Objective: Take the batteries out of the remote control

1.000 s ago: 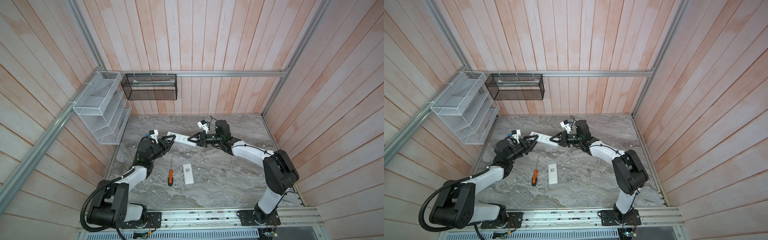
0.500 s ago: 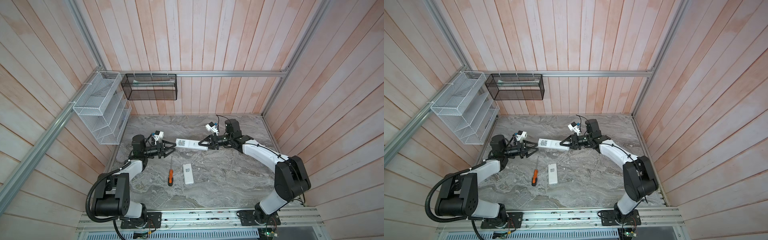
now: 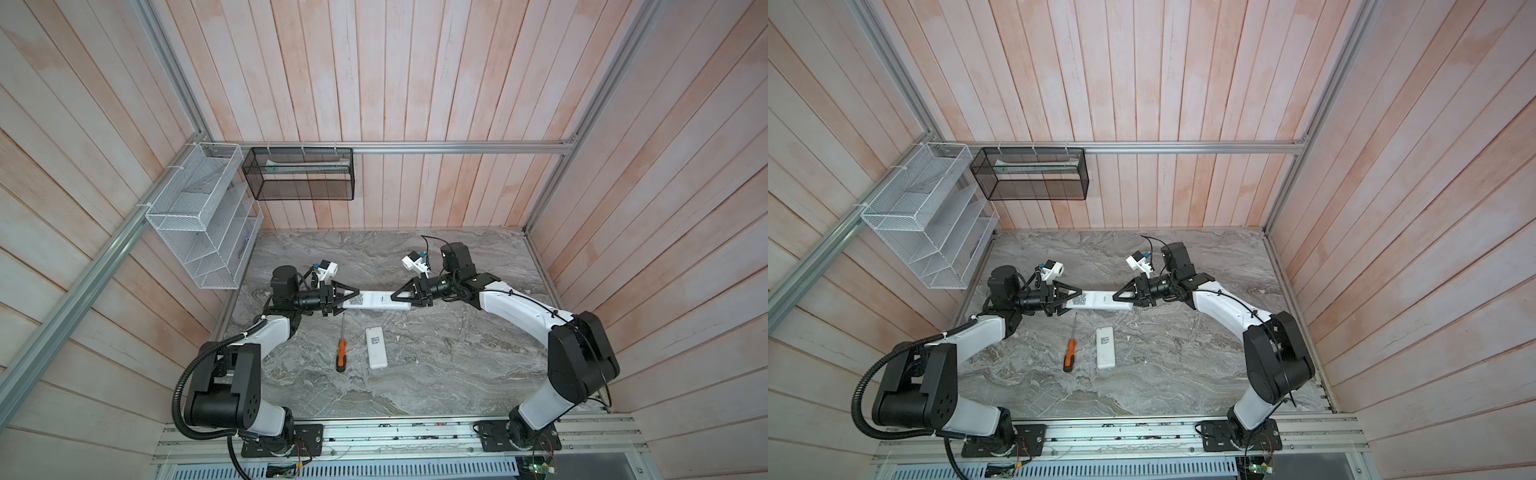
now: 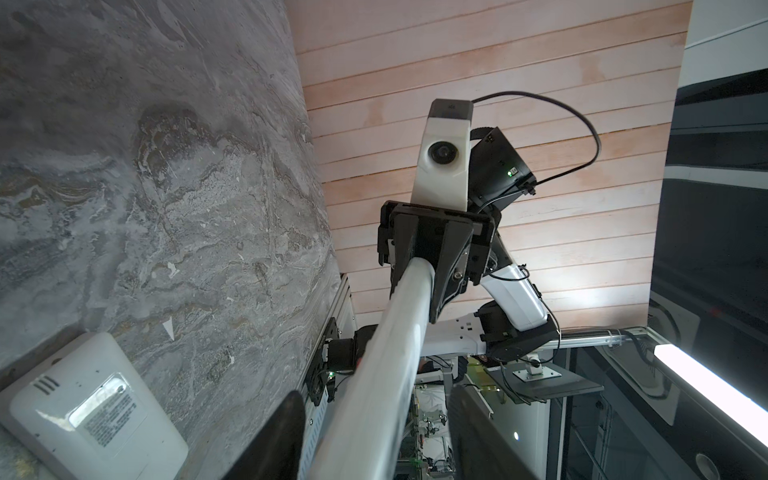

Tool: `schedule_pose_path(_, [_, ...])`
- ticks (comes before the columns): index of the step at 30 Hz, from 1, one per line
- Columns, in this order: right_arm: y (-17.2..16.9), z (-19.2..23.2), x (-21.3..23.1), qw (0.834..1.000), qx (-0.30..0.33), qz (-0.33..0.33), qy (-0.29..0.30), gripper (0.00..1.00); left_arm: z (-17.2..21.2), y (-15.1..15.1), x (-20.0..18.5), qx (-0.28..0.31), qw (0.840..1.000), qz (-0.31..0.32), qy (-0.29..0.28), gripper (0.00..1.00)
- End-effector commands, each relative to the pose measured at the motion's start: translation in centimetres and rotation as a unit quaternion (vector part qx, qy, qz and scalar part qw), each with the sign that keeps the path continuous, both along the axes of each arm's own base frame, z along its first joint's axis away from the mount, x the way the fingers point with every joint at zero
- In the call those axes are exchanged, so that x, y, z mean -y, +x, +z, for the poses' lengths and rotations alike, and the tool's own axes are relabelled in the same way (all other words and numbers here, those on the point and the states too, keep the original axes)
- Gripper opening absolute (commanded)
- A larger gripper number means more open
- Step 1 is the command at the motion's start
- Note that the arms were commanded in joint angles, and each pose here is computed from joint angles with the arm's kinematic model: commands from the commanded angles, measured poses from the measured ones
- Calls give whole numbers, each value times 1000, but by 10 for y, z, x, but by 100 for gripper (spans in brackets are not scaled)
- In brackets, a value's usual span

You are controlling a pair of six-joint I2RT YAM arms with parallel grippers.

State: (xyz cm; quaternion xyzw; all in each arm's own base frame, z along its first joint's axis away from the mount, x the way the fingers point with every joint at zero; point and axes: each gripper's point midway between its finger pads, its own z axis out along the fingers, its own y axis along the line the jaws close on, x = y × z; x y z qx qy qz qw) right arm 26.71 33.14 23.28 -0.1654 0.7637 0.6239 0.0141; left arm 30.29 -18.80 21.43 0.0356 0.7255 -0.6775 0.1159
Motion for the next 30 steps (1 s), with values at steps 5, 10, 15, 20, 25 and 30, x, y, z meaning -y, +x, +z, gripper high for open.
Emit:
schedule_pose_path(5, [1,0,-2,1000,8,4,8,0,3,-1,3,15,1000,-14,-1,48])
schedule_pose_path(10, [1,-4,-2,1000,0,1,11,0,2,-5,7,16,1000,-22,-1,40])
schedule_pose_path(15, [3,-7,-2,1000,-2,-3,9,0,-1,-6,10,13,1000,-28,1,12])
schedule_pose_path(20, [17,-25,6,998,-9,-41,-38,32,-5,-1,10,13,1000,-25,8,0])
schedule_pose_path(25, [52,-62,55,972,-20,-165,-168,67,-27,16,5,10,997,14,75,0])
schedule_pose_path(30, [59,-72,79,948,-12,-212,-237,87,-55,39,-2,-10,989,69,128,0])
